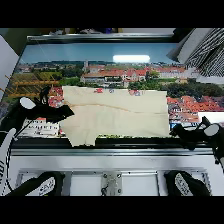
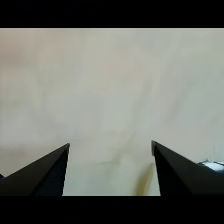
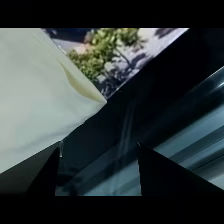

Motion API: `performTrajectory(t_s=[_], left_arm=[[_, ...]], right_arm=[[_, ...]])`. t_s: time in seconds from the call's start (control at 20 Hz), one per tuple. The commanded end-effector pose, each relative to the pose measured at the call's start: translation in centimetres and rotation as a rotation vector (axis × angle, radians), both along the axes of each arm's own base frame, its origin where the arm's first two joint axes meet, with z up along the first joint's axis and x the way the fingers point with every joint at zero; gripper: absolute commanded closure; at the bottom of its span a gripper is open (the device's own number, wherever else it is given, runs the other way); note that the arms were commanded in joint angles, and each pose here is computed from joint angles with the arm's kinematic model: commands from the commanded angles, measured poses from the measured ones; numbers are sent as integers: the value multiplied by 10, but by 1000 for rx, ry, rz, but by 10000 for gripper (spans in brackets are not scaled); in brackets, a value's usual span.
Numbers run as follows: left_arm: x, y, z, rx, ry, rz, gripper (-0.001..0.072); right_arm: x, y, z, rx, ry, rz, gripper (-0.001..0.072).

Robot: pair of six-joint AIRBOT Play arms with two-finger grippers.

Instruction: Fold the clothes and pants, and hang the long-sleeved shirts on hangers.

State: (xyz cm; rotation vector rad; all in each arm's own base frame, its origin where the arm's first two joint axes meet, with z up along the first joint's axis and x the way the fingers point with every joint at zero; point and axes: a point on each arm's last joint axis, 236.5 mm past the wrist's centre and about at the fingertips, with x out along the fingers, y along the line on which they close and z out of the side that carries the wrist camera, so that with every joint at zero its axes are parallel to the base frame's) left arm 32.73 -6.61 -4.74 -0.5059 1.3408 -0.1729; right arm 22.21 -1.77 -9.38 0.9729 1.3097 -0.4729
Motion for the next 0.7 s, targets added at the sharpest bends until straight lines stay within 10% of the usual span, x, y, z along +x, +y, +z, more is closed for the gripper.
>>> performTrajectory(t_s=[0.0, 0.4, 0.55, 0.65], left_arm=[[-20, -6, -13, 2, 23, -5, 158], [-18, -4, -13, 6, 13, 1, 158], [-23, 6, -11, -3, 35, 28, 159], [-35, 20, -7, -13, 49, 76, 158]], right_arm=[[9, 14, -22, 68, -96, -177, 202], [35, 26, -31, -17, -190, -77, 205], [32, 32, -34, -33, -184, 20, 704], [34, 32, -30, -38, -200, 35, 705]])
